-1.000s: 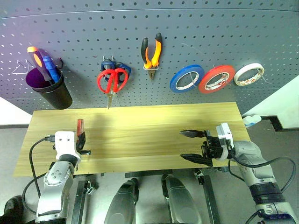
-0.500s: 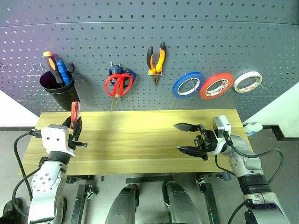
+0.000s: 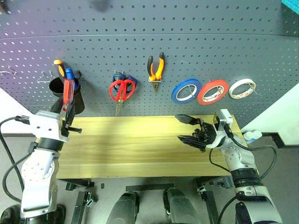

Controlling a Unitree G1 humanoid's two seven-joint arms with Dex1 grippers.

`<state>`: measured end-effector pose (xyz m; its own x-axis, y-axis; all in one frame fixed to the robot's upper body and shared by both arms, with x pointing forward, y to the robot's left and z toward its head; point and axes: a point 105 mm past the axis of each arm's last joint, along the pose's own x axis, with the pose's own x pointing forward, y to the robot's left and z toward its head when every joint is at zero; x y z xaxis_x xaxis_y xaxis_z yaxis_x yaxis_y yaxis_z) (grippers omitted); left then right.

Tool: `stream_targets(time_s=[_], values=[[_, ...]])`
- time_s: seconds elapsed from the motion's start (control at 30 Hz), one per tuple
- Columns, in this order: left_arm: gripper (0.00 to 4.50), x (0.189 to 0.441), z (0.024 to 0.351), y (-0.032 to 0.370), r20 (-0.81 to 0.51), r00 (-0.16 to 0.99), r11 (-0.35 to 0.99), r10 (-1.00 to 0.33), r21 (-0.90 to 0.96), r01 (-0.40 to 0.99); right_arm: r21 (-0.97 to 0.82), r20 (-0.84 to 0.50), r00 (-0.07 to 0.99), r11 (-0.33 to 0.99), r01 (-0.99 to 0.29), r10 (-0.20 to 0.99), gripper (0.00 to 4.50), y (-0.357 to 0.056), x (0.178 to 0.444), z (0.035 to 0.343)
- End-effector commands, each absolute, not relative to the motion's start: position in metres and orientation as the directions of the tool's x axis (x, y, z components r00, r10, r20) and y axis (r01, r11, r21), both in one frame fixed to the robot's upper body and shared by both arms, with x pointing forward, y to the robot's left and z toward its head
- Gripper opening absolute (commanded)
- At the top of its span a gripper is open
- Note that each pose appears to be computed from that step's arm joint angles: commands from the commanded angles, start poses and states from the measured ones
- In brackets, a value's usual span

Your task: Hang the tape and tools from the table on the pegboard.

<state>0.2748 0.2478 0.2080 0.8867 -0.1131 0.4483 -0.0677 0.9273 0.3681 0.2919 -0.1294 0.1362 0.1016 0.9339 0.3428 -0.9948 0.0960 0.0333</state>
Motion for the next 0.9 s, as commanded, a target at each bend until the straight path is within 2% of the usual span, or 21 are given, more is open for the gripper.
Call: stream_targets(time_s=[0.03,0.53,0.9], values=[[0.89,0.269,0.24,0.252,0.55,0.827,0.926,-0.122,0.363,-0.105,-0.001,0.426,0.116,0.128,-0.992,0.897,4.5,-0.135,0.297,0.153],[0.89,0.299,0.324,0.267,0.696,0.7,0.919,-0.161,0.364,-0.15,0.048,0.511,0.156,0.153,-0.987,0.845,4.5,-0.135,0.294,0.159],[0.89,0.328,0.33,0.26,0.711,0.667,0.922,-0.223,0.376,-0.092,0.062,0.541,0.203,0.201,-0.978,0.816,4.5,-0.14,0.293,0.167]])
